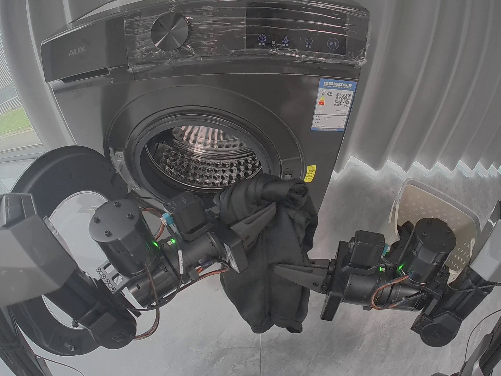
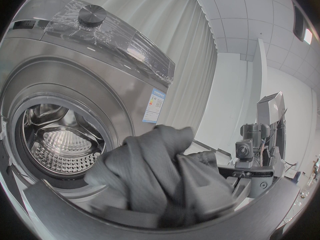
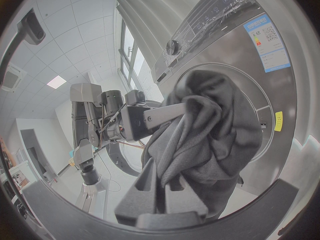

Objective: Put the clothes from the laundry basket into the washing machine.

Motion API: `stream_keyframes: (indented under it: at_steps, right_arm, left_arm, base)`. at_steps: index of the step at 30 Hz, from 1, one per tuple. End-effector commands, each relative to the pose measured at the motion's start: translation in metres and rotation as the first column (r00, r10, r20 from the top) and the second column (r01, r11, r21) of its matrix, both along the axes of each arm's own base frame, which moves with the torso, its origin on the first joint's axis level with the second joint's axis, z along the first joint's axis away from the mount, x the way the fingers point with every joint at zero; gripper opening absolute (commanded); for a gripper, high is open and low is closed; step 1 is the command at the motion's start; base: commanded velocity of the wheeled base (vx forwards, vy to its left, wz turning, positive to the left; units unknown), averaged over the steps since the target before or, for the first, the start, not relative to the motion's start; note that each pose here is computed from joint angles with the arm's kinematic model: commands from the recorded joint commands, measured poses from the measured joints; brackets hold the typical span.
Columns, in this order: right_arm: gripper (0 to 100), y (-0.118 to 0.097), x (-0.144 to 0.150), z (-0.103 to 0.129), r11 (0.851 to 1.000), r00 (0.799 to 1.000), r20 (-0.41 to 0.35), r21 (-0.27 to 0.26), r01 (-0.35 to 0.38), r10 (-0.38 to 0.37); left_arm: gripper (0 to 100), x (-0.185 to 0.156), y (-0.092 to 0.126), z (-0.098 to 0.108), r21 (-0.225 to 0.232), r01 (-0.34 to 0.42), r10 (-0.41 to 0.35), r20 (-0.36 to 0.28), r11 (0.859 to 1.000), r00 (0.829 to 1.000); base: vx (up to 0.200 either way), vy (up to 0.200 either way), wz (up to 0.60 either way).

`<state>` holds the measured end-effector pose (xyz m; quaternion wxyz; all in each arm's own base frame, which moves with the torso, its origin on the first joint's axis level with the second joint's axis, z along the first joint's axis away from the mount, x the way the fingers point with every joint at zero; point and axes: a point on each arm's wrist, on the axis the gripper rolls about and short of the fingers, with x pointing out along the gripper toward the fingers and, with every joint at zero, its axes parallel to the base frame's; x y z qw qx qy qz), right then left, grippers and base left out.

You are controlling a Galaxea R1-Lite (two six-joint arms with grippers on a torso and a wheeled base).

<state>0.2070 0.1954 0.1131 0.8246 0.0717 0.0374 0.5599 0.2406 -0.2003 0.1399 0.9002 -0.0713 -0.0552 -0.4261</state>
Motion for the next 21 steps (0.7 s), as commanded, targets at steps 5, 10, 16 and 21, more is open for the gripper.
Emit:
stream_keyframes:
  at_steps: [5,10,16,21]
  right_arm:
    - [0,-0.007,-0.002,0.009,1.000,1.000,0.020,0.019,0.013,-0.014]
    - [0,-0.018,-0.003,0.017,0.998,0.998,0.034,0.036,0.042,-0.043]
    - [0,-0.030,0.004,0.017,0.995,0.995,0.030,0.036,0.092,-0.093]
    - [0,-0.028,0.004,0.018,0.995,0.996,0.032,0.041,0.087,-0.089]
  left_arm:
    - [100,0.017,0.005,-0.012,-0.003,-0.073,0.072,-0.049,0.997,0.996]
    - [100,0.019,0.009,-0.022,0.022,-0.092,0.094,-0.080,0.996,0.992]
    - [100,0.007,0.005,-0.024,0.035,-0.051,0.054,-0.089,0.998,0.995]
    - [100,-0.004,0.003,-0.029,0.059,0.011,-0.005,-0.109,0.998,0.994]
  base:
    - [0.000,0.000,0.00]
    - [0.000,0.000,0.00]
    - [0.000,0.000,0.00]
    - [0.000,0.000,0.00]
